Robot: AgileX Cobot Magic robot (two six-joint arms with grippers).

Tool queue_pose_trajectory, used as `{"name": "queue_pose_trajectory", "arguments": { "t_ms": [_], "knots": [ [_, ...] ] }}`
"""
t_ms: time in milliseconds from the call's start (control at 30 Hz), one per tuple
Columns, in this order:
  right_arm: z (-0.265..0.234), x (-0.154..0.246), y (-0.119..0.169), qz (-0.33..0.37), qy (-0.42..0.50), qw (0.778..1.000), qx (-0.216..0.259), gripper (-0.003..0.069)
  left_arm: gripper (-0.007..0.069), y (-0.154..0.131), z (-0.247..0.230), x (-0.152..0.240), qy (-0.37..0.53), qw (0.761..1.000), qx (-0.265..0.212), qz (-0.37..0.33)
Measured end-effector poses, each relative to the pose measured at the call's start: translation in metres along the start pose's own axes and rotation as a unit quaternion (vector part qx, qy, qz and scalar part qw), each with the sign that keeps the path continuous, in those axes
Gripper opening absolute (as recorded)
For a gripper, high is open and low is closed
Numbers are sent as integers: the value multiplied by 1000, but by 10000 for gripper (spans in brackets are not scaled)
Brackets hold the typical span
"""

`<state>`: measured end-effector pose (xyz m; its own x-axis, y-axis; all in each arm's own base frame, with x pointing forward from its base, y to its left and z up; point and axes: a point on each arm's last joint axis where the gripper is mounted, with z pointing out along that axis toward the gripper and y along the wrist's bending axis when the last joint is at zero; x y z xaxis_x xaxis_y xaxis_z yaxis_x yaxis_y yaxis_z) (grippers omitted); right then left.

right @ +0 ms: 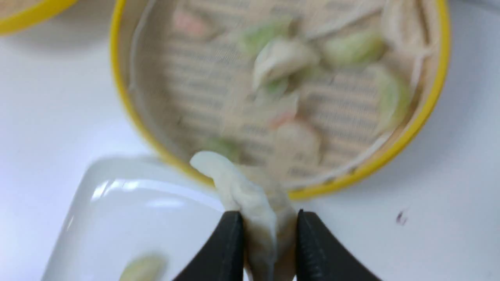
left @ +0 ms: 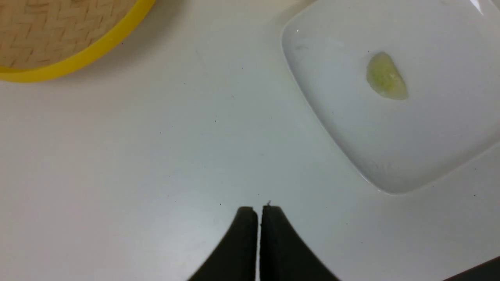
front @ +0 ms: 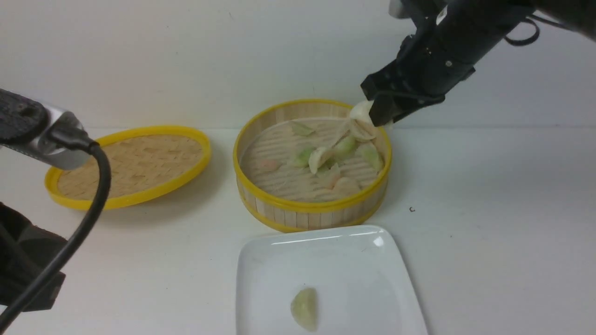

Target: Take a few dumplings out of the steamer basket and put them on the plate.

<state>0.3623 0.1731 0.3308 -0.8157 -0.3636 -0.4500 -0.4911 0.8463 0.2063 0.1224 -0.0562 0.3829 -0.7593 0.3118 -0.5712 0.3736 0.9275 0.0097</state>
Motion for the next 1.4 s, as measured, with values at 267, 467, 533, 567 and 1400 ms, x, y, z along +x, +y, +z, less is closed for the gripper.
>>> {"name": "queue_pose_trajectory", "arguments": {
  "t_ms": [267,467,533,567,1400],
  "knots": [
    [68,77,28,-7,116,993,-19,151,-6,3,0,0,-1,1000,-16,-5],
    [127,88,32,10,106,994,-22,204,-6,3,0,0,-2,1000,-17,-5],
    [131,86,32,11,102,994,-26,257,-6,3,0,0,-2,1000,-17,-6],
    [131,85,32,10,101,994,-26,283,-6,3,0,0,-2,1000,-17,-6],
    [-212,274,46,-52,-506,860,30,-13,-6,2,0,-8,-44,999,-9,-13]
  ]
}}
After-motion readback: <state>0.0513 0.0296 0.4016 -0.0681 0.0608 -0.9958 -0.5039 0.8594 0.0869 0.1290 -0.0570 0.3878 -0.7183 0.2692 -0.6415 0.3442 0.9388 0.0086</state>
